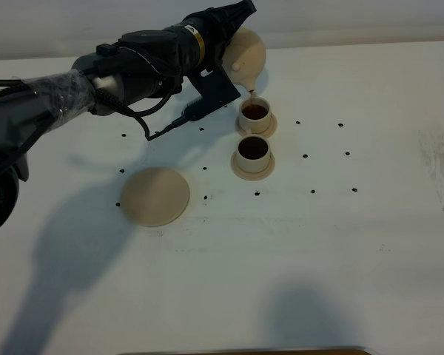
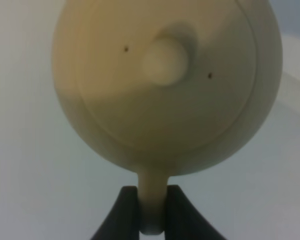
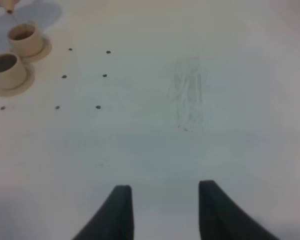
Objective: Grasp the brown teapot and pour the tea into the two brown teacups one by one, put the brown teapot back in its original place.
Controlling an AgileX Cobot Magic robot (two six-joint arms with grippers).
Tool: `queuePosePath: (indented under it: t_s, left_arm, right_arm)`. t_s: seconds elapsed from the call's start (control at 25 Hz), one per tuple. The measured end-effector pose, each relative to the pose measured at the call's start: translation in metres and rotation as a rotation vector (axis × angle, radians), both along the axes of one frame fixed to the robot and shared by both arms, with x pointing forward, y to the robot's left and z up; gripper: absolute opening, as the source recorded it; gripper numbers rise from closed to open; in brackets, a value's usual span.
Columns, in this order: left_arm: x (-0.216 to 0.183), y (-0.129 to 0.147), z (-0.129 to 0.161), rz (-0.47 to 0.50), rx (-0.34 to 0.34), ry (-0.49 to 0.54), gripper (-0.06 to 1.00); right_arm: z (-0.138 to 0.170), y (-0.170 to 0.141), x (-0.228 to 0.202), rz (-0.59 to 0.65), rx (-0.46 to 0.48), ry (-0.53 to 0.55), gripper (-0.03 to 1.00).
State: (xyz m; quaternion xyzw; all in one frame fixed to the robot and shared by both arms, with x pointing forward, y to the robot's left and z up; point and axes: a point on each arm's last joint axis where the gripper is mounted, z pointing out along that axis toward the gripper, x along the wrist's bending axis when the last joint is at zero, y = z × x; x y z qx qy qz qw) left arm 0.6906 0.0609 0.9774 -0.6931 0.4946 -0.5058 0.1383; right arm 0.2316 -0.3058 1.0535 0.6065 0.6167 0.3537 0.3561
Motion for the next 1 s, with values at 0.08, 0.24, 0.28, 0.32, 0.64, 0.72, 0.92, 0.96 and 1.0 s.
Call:
queuePosePath:
  t_s: [0.08, 0.24, 0.28, 0.32, 0.64, 0.72, 0.92, 0.96, 1.0]
  left_arm:
    - [0.000, 0.000, 0.000, 0.000, 0.000, 0.000, 0.17]
    - [0.000, 0.000, 0.000, 0.000, 0.001, 0.000, 0.17]
    - [0.000, 0.000, 0.000, 0.000, 0.000, 0.001, 0.17]
    - [0.000, 0.000, 0.000, 0.000, 0.000, 0.001, 0.17]
    - [-0.002, -0.003, -0.001, -0.006, -0.001, 0.005, 0.17]
    - [-0.004, -0.004, -0.004, -0.010, -0.001, 0.013, 0.17]
    - [-0.006, -0.001, -0.010, 0.018, 0.006, 0.035, 0.17]
    - [-0.006, 0.000, -0.010, 0.029, 0.002, 0.039, 0.17]
    - [-0.005, 0.000, -0.010, 0.038, -0.003, 0.043, 0.17]
  right_arm:
    - [0.000, 0.000, 0.000, 0.000, 0.000, 0.000, 0.30]
    - [0.000, 0.000, 0.000, 0.000, 0.000, 0.000, 0.30]
    - [0.000, 0.000, 0.000, 0.000, 0.000, 0.000, 0.30]
    - [0.000, 0.000, 0.000, 0.000, 0.000, 0.000, 0.30]
    - [0.000, 0.000, 0.000, 0.000, 0.000, 0.000, 0.30]
    - [0.000, 0.000, 0.000, 0.000, 0.000, 0.000, 0.30]
    - [0.000, 0.000, 0.000, 0.000, 0.000, 0.000, 0.30]
    - [0.000, 0.000, 0.000, 0.000, 0.000, 0.000, 0.30]
    - [0.000, 0.000, 0.000, 0.000, 0.000, 0.000, 0.30]
